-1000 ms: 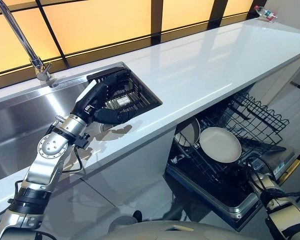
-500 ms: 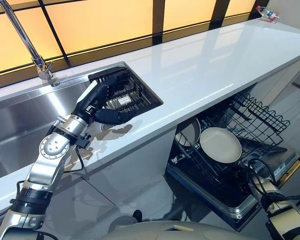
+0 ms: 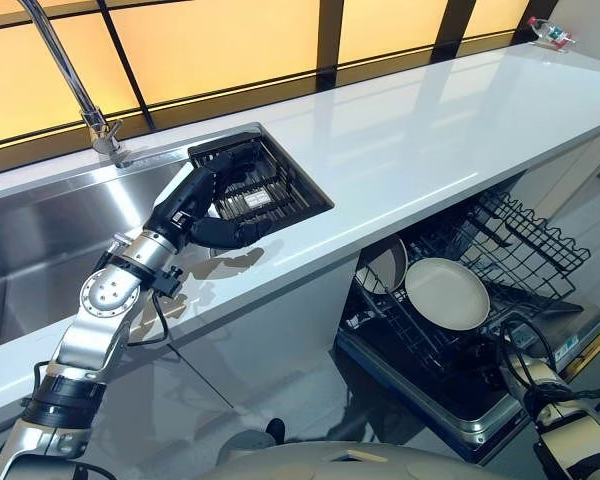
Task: Pick up plates and place into dishwasher.
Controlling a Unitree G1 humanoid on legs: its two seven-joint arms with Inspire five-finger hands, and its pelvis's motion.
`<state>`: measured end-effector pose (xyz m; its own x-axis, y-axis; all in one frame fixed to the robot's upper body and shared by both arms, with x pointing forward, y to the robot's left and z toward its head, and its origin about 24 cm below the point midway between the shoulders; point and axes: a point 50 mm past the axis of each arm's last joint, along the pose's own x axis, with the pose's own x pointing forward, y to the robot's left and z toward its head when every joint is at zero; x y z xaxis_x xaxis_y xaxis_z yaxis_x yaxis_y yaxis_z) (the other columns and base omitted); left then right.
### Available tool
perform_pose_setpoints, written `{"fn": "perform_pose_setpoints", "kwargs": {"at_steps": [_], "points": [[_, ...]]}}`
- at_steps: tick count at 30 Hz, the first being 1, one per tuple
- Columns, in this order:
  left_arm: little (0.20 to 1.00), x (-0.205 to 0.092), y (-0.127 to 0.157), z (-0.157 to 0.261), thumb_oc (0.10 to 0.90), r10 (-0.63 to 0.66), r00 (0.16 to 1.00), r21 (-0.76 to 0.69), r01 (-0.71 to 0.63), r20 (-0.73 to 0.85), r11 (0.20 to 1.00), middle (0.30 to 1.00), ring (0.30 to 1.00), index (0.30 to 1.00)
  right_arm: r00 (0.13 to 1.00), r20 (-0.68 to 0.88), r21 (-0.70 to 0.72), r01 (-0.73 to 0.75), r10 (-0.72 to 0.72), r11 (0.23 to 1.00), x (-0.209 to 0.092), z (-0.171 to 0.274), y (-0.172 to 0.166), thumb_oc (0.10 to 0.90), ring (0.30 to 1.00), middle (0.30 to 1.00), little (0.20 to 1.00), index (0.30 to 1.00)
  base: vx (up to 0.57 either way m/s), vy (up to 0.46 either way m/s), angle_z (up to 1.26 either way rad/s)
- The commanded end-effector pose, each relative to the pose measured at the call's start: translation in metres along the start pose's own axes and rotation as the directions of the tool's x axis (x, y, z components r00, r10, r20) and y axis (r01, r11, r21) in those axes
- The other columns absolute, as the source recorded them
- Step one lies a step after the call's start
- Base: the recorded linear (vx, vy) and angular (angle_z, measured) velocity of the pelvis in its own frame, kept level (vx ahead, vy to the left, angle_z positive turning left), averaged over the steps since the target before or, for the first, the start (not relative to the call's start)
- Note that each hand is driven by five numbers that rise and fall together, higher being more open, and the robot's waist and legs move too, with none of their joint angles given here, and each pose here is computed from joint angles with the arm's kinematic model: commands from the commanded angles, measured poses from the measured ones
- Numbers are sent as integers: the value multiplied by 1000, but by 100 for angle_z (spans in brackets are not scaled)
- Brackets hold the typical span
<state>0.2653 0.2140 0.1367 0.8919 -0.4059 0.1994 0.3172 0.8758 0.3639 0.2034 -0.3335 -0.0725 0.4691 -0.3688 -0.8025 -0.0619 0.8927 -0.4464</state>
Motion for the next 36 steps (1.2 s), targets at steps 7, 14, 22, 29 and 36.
{"fn": "perform_pose_setpoints", "kwargs": {"at_steps": [7,14,22,29,36], "points": [[900,28,2,48,800,-2,965,40,-9,261,999,900,900,900,708,699,406,-506,98,761,-59,203,40,100,300,300,200,300,37,-2,6],[900,23,5,40,800,4,969,16,-8,249,1000,900,900,900,551,834,494,-746,-1,446,-75,211,34,100,300,300,200,300,37,-4,1],[900,16,7,33,800,16,972,-12,-13,234,1000,900,900,900,420,882,457,-873,-215,168,-86,206,13,100,300,300,200,300,20,-5,1],[900,16,10,34,800,29,974,-5,-29,225,1000,900,900,900,553,828,460,-585,-86,668,-70,182,2,100,300,300,200,300,8,-8,5],[900,10,10,29,800,43,976,3,-45,215,999,900,900,900,692,722,361,-365,-9,858,-54,150,-11,100,300,300,200,300,2,-9,-4]]}}
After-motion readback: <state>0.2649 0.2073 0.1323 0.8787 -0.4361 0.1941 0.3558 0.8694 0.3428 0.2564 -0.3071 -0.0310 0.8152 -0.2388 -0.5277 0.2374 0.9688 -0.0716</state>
